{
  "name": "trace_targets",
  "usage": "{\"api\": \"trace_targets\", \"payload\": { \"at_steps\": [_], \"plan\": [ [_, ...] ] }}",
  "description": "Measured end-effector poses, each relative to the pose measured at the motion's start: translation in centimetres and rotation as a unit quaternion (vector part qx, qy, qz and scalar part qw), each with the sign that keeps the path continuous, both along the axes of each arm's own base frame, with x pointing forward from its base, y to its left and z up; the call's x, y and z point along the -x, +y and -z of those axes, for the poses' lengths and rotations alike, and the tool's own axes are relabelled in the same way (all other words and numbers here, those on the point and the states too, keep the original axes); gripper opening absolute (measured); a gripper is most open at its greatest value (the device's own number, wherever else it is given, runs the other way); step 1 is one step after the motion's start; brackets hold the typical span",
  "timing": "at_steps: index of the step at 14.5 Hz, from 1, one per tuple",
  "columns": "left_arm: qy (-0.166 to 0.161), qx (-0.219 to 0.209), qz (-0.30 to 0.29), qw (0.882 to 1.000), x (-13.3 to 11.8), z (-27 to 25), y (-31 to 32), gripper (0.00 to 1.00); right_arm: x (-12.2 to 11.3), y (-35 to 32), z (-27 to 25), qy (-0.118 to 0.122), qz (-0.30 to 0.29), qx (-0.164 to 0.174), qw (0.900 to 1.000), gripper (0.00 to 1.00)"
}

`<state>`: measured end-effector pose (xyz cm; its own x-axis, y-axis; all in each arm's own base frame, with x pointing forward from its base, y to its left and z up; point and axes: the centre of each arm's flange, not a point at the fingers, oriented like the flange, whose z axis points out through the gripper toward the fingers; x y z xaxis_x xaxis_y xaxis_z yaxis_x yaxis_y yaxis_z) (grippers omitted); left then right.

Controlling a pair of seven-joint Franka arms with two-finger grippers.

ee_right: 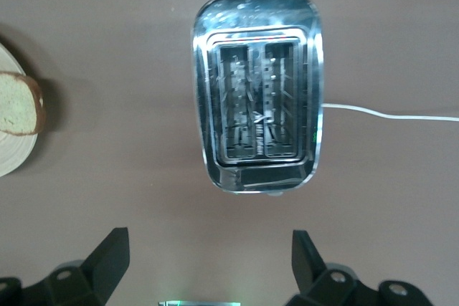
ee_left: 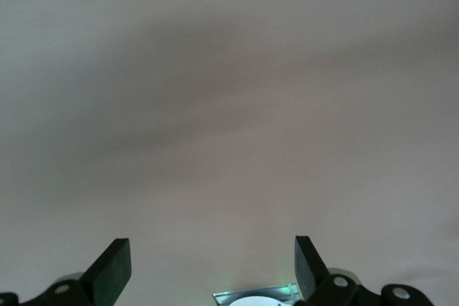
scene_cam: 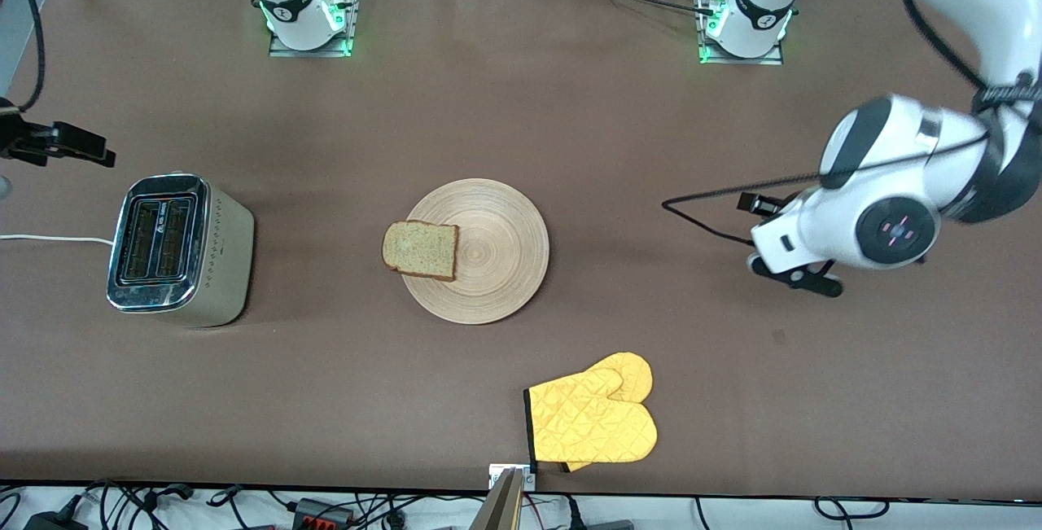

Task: Move plate and put bread in toaster
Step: 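Return the left gripper up while the right gripper reaches the bread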

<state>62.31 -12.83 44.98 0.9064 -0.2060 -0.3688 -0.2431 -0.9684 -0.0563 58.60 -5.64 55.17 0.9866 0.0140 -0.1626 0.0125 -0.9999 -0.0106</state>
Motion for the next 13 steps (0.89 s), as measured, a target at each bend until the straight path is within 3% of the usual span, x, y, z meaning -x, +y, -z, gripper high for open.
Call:
{"api": "trace_targets", "payload": {
  "at_steps": [2,5,8,10,13],
  "plan": [
    [-0.044,-0.012,-0.02,0.999,1.3,-5.6,0.1,1.0,-1.0,3.0,2.2,0.018,-0.019,-0.016,1.0,1.0],
    [-0.097,0.006,-0.085,0.992,3.4,-12.8,3.3,1.0,-2.1,6.5,5.3,0.039,-0.018,-0.078,0.996,1.0],
    [-0.172,0.039,-0.155,0.972,4.6,-16.2,9.0,1.0,-3.3,8.1,8.7,0.054,0.033,-0.113,0.992,1.0],
    [-0.209,0.047,-0.165,0.963,6.1,-16.4,9.9,1.0,-3.9,11.1,10.6,0.043,0.051,-0.108,0.992,1.0],
    [-0.214,0.048,-0.159,0.963,7.6,-16.1,9.0,1.0,-3.2,15.1,13.9,0.008,0.058,-0.1,0.993,1.0]
  ]
}}
